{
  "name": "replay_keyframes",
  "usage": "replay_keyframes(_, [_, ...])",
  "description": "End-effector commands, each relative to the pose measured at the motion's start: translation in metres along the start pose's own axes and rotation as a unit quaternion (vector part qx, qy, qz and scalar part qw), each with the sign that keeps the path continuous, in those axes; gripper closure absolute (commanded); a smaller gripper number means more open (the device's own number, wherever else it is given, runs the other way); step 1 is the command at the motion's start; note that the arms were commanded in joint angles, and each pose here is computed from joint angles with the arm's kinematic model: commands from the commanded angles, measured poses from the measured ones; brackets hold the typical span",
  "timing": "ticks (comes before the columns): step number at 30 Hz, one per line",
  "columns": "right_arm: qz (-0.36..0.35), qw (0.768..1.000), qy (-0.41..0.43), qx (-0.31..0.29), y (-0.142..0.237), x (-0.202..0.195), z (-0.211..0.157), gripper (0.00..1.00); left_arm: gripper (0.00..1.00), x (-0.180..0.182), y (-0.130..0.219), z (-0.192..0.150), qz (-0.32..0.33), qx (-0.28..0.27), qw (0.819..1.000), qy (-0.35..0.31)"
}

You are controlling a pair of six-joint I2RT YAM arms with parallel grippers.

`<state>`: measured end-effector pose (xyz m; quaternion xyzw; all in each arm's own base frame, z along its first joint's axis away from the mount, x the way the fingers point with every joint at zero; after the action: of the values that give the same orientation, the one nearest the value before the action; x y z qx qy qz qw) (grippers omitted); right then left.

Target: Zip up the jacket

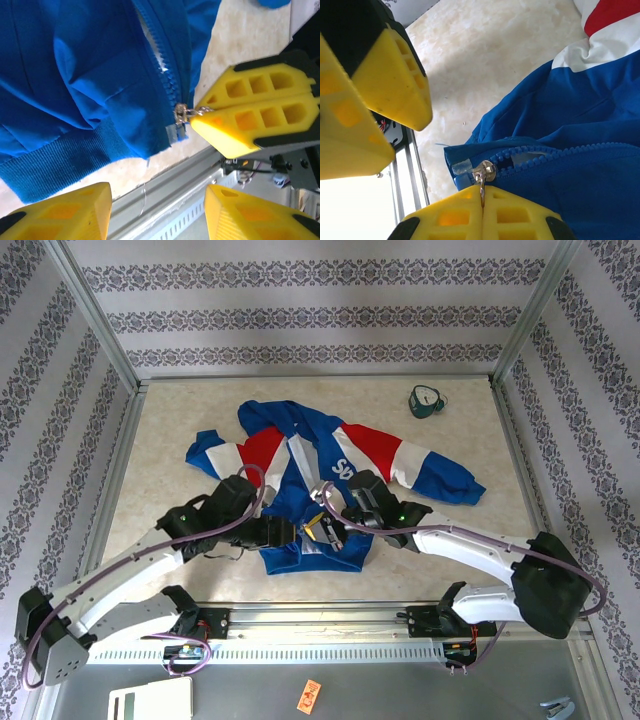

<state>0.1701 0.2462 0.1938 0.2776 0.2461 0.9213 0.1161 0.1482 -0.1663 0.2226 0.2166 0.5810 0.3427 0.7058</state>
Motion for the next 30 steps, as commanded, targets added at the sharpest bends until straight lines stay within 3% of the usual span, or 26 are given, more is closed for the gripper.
replay_keyframes(1, [0.028, 1.000, 0.008, 0.002, -0.005, 0.005, -0.001, 1.00, 0.52, -0.010, -0.002, 0.016, -0.077, -0.079, 0.993, 0.047])
replay_keyframes(6, [0.031, 0.999, 0.003, 0.007, -0.008, 0.004, -0.001, 1.00, 0.55, -0.005, -0.016, 0.015, -0.110, -0.085, 0.988, 0.071])
replay_keyframes(20, [0.028, 1.000, -0.007, 0.009, -0.012, 0.002, -0.001, 1.00, 0.70, 0.010, -0.034, 0.008, -0.113, -0.074, 0.987, 0.091])
replay_keyframes(27, [0.024, 1.000, -0.010, 0.007, -0.012, 0.001, 0.000, 1.00, 0.81, 0.017, -0.036, 0.003, -0.110, -0.073, 0.987, 0.093])
replay_keyframes(30, [0.021, 1.000, -0.015, 0.008, -0.013, 0.000, 0.000, 1.00, 0.91, 0.017, -0.035, 0.003, -0.109, -0.073, 0.987, 0.090])
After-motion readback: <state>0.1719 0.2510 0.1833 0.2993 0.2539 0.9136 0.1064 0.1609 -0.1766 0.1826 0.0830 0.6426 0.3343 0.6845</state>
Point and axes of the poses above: each hand's point on the last joint's axis, 136 mm out from that joint toward the fingers, its own y axis back along the fingers, its own x axis along the line the jaws close on, z = x × y, the point moved 9 cm from there along y, back along the fingers
